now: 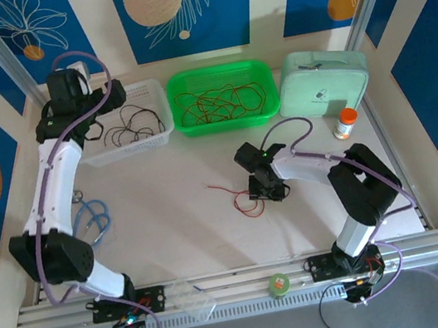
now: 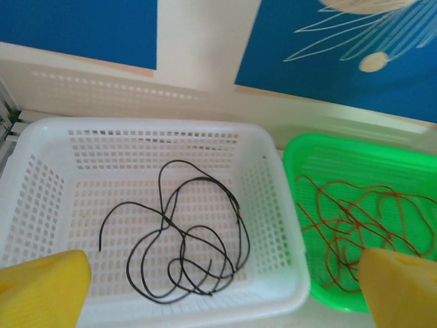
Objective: Untangle the cables
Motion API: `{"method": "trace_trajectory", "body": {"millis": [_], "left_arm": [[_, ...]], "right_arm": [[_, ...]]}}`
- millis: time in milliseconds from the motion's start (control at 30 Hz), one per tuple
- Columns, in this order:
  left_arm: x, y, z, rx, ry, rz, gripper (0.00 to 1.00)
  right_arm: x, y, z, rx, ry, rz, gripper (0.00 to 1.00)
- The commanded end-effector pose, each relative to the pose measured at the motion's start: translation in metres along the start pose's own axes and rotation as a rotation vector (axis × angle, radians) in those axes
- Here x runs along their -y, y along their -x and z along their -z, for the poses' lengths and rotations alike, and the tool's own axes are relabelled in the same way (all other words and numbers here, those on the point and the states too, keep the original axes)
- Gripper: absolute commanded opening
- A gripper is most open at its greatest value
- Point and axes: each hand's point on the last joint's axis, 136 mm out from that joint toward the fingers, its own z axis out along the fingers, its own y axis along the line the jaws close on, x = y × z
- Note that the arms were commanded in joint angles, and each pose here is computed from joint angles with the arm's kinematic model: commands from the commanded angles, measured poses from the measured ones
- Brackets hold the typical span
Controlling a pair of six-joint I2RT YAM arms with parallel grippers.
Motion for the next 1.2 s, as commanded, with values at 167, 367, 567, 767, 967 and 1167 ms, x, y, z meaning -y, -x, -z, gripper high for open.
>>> {"method": "trace_trajectory", "body": {"millis": [167, 367, 567, 767, 967, 1167], "left_arm": [[0.005, -0.06, 0.076, -0.089, -0.055, 0.02, 1.0], [0.0, -0.096, 0.102, -0.144, -0.068, 0.038, 1.0], [-0.004, -0.121, 0.115, -0.187, -0.07, 0.048, 1.0], [-0.005, -0.137, 0.121, -0.216, -0.082, 0.062, 1.0], [-0.01, -0.155, 0.127, -0.252, -0.07, 0.056, 0.99], [-0.008, -0.179, 0.128, -0.284, -0.108, 0.102, 0.95]], "right_arm": [[-0.001, -0.008, -0.012, -0.044, 0.019, -0.013, 0.41], [0.003, -0.014, -0.029, -0.093, 0.043, -0.037, 0.2], [0.0, -0.019, -0.035, -0.112, 0.044, -0.025, 0.07], [-0.003, -0.018, -0.022, -0.087, 0.064, 0.0, 0.0], [-0.008, 0.001, 0.041, 0.048, 0.125, 0.058, 0.0], [-0.015, 0.022, 0.133, 0.221, 0.261, 0.112, 0.0]]}}
